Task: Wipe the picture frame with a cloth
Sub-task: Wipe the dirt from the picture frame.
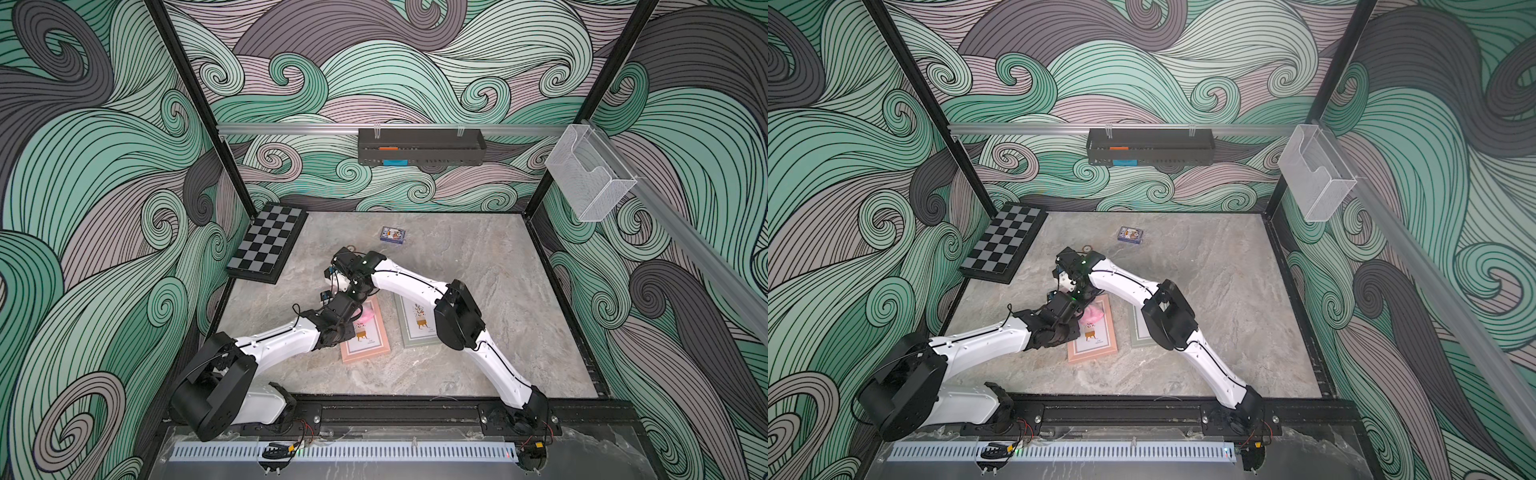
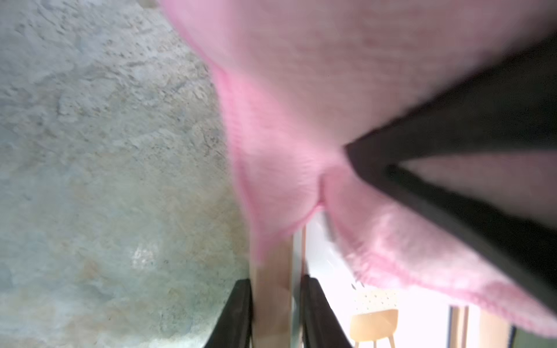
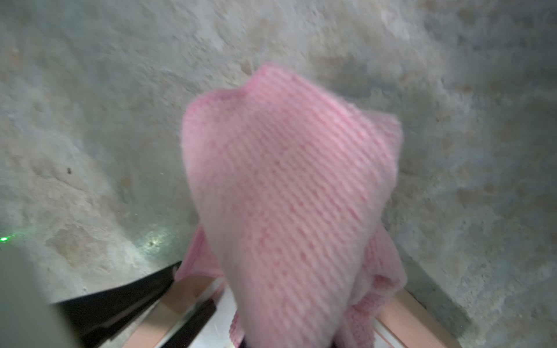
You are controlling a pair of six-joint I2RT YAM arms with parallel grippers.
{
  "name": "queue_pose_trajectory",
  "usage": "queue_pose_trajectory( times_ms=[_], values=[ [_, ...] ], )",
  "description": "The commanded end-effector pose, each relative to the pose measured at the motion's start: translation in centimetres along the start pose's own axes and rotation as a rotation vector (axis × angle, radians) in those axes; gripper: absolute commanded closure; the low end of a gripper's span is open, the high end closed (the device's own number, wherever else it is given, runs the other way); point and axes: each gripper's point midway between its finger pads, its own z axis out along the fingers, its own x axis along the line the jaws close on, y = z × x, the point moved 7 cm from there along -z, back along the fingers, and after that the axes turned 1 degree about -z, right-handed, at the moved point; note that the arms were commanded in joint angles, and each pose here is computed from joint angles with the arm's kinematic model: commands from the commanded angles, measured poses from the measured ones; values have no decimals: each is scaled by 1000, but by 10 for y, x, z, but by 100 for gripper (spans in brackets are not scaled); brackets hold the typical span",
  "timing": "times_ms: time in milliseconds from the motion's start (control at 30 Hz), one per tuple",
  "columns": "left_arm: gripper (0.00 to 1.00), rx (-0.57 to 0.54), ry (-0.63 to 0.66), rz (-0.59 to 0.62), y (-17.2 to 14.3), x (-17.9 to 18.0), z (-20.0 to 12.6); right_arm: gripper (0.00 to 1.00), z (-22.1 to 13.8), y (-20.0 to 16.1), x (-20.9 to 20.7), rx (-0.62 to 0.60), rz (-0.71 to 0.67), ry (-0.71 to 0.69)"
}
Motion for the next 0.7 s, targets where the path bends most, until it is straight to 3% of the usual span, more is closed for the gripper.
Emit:
queue_pose_trajectory(
  times_ms=[0,167,467,667],
  values=[
    [95,61,75,23,-17,19,-1,100,-3,-18,-44,56,89,-73],
    [95,53,69,22,-18,23,-9,100,-20,-24,-72,45,127,-98],
    [95,45,64,3,-16,20,-7,100,-18,-18,-77,27,150,-81],
    [95,-6,105,-13,-4,14,-2,100,-21,-44,-60,82,172,-26]
  ],
)
